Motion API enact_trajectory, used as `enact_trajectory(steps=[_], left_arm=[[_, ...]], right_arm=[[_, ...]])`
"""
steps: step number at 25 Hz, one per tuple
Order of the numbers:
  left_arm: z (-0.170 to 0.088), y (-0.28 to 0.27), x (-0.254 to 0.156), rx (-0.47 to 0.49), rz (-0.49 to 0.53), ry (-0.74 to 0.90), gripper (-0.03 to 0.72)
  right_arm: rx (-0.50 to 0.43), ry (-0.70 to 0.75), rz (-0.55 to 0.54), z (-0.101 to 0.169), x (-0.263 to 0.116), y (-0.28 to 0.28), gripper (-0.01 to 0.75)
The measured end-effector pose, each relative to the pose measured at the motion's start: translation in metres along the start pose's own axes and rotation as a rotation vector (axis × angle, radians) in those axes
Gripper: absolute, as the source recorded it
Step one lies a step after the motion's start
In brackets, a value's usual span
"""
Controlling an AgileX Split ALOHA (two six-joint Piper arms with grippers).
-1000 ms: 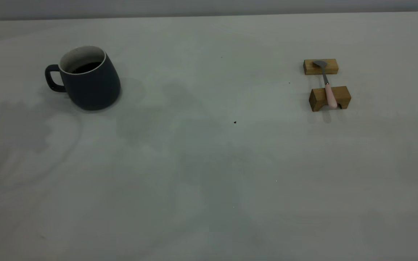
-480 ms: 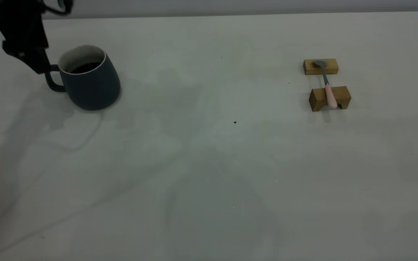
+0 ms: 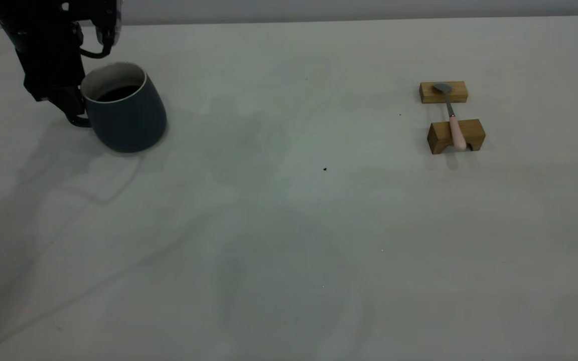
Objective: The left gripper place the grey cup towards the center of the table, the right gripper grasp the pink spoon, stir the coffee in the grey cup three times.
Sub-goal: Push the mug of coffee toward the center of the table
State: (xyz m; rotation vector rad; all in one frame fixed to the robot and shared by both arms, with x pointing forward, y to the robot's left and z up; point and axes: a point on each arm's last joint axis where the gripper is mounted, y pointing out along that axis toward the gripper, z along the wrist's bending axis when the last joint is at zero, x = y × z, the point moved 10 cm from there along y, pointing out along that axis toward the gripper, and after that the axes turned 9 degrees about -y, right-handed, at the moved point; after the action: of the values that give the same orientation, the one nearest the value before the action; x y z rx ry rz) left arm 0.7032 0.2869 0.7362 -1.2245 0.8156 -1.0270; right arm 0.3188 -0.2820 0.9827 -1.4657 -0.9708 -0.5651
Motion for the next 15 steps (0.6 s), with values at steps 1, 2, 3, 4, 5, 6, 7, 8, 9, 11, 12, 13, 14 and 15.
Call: enact_trajectory(steps=[1,2,3,4,5,6,7,8,9,11,12,13,14,15], left_arm=[[0.000,0.001,0.000,-0.002,0.002,0.001,0.531],[-0.001,0.002,-0.001,-0.004,0.003,0.003,0.500],[-0.002,0.003,0.000,-0.006,0.004,0.003,0.468],[-0.002,0.003,0.000,-0.007,0.004,0.005,0.426],[-0.002,0.003,0.000,-0.007,0.004,0.006,0.379],[-0.003,0.003,0.001,-0.006,0.003,0.009,0.337],[-0.002,0.003,0.002,-0.003,0.002,0.011,0.286],[-0.002,0.003,0.004,-0.001,0.001,0.016,0.239],[-0.003,0.003,0.006,-0.002,0.001,0.023,0.211],[-0.005,0.003,0.011,0.000,-0.002,0.034,0.208],[-0.006,0.003,0.015,0.001,-0.005,0.041,0.208],[-0.008,0.002,0.019,0.001,-0.007,0.049,0.208],[-0.010,0.002,0.024,0.001,-0.009,0.061,0.208],[-0.013,0.002,0.031,0.001,-0.012,0.075,0.208]], right_arm=[[0.000,0.000,0.000,0.000,0.000,0.000,0.237],[0.000,0.000,0.000,0.000,0.000,0.000,0.237],[0.000,0.000,0.000,0.000,0.000,0.000,0.237],[0.000,0.000,0.000,0.000,0.000,0.000,0.237],[0.000,0.000,0.000,0.000,0.000,0.000,0.237],[0.000,0.000,0.000,0.000,0.000,0.000,0.237],[0.000,0.000,0.000,0.000,0.000,0.000,0.237],[0.000,0.000,0.000,0.000,0.000,0.000,0.237],[0.000,0.000,0.000,0.000,0.000,0.000,0.237],[0.000,0.000,0.000,0.000,0.000,0.000,0.237],[0.000,0.000,0.000,0.000,0.000,0.000,0.237],[0.000,0.000,0.000,0.000,0.000,0.000,0.237],[0.000,0.000,0.000,0.000,0.000,0.000,0.237],[0.000,0.000,0.000,0.000,0.000,0.000,0.237]])
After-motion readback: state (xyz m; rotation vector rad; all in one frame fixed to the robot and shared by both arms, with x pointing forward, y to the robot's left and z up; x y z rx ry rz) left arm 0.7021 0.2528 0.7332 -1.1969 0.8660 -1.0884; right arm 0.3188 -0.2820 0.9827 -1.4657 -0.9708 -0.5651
